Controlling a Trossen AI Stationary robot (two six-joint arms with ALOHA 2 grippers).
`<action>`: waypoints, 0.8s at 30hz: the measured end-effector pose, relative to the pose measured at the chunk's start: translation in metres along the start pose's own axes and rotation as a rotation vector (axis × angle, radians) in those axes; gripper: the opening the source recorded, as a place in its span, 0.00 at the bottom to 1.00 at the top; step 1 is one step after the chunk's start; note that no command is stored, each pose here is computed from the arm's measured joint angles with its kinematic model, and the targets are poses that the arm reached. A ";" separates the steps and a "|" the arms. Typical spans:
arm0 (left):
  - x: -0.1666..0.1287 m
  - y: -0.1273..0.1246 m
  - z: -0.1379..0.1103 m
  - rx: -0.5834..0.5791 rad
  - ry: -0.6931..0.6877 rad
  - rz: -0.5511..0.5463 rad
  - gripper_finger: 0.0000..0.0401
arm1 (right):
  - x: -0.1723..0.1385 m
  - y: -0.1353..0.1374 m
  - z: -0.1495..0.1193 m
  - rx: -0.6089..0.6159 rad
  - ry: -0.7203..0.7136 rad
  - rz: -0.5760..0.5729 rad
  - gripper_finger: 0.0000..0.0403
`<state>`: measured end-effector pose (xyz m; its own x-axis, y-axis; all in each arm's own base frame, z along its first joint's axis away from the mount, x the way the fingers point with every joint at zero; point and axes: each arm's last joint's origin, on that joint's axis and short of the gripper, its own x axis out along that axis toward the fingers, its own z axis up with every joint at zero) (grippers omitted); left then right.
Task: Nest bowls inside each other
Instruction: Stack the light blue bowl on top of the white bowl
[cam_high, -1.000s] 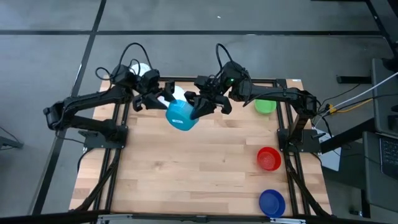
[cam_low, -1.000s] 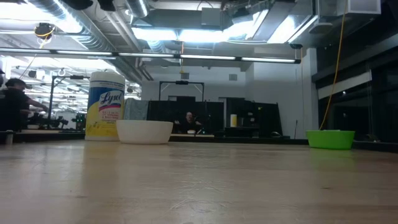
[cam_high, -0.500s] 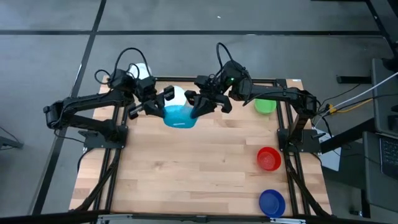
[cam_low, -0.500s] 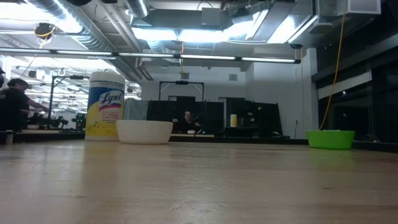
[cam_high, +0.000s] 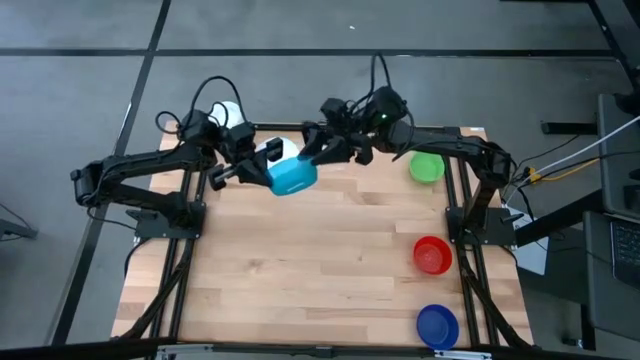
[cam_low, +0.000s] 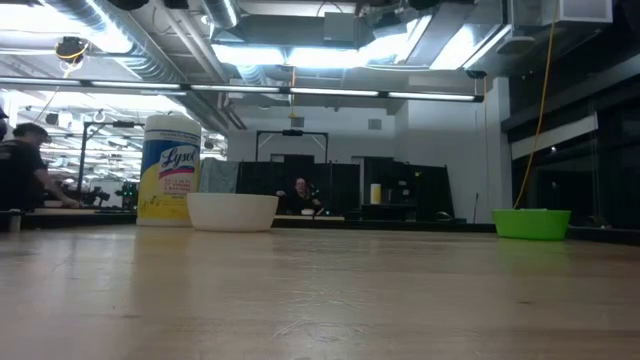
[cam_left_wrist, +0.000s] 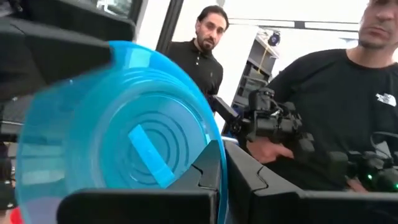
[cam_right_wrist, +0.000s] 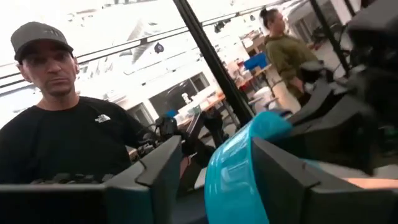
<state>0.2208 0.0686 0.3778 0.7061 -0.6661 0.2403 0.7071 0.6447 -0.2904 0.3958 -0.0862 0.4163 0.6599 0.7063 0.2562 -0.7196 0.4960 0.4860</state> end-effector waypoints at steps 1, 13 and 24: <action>0.001 0.000 -0.001 -0.007 0.006 -0.004 0.00 | -0.006 0.000 0.004 -0.008 -0.003 -0.009 0.48; -0.044 0.047 -0.061 -0.203 0.289 0.780 0.00 | -0.084 -0.044 0.008 0.131 0.067 -0.348 0.38; -0.092 0.054 -0.089 -0.294 0.606 1.335 0.00 | -0.093 -0.052 -0.004 0.126 0.125 -0.462 0.34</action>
<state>0.1907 0.1315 0.2577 0.6341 0.2397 -0.7351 -0.5146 0.8405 -0.1698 0.3709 -0.1752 0.3638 0.8674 0.4857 -0.1084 -0.3208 0.7122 0.6244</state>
